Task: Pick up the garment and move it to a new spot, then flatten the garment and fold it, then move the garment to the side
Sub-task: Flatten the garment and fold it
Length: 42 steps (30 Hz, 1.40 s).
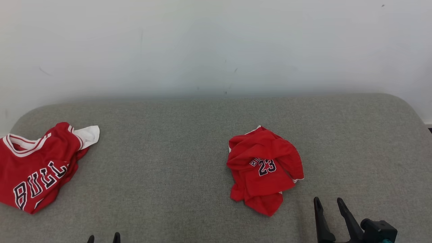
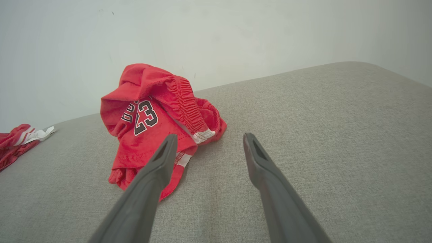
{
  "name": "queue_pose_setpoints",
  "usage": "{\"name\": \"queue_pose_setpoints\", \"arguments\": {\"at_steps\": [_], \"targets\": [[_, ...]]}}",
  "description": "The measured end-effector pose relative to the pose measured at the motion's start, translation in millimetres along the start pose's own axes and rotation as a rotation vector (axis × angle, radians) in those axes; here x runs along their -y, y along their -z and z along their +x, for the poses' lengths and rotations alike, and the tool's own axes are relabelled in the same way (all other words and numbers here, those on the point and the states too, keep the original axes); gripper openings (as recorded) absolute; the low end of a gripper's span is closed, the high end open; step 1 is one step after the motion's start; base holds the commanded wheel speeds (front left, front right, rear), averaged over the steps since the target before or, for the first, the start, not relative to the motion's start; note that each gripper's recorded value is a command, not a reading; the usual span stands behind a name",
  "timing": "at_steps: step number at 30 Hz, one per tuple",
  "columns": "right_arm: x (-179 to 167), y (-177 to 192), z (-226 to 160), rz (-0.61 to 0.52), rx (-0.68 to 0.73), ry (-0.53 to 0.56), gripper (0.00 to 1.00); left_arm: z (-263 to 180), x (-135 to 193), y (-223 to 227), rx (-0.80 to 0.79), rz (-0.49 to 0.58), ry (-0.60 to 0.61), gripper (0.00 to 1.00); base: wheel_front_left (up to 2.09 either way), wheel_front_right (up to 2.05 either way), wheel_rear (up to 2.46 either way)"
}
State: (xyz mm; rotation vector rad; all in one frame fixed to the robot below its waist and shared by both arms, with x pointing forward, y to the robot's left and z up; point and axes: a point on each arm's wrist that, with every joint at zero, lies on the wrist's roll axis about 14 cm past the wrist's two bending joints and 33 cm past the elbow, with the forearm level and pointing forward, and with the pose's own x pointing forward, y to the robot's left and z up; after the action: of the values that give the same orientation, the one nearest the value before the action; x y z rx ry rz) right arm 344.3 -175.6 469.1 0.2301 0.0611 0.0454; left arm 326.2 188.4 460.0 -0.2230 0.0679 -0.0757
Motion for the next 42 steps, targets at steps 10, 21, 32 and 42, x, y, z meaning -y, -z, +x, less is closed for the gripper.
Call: {"name": "queue_pose_setpoints", "arguments": {"at_steps": [10, 21, 32, 42], "targets": [[-1.3, -0.1, -0.4, 0.008, 0.001, -0.003, 1.0, 1.4, 5.9, 0.7, -0.003, 0.006, 0.02, 1.0, 0.0, 0.0, 0.0], [2.7, 1.2, -3.6, 0.011, -0.006, 0.011, 1.0, 12.8, 27.5, -2.0, 0.004, -0.002, 0.087, 1.0, 0.0, 0.0, 0.0], [23.8, -2.5, -14.9, 0.022, 0.002, 0.083, 1.0, 80.4, 117.4, -42.4, -0.014, 0.02, 0.378, 1.0, 0.0, 0.0, 0.0], [56.7, -3.5, -36.0, 0.047, 0.01, 0.206, 1.0, 170.5, 224.4, -56.4, -0.247, 0.155, 0.556, 1.0, 0.0, 0.0, 0.0]]}}
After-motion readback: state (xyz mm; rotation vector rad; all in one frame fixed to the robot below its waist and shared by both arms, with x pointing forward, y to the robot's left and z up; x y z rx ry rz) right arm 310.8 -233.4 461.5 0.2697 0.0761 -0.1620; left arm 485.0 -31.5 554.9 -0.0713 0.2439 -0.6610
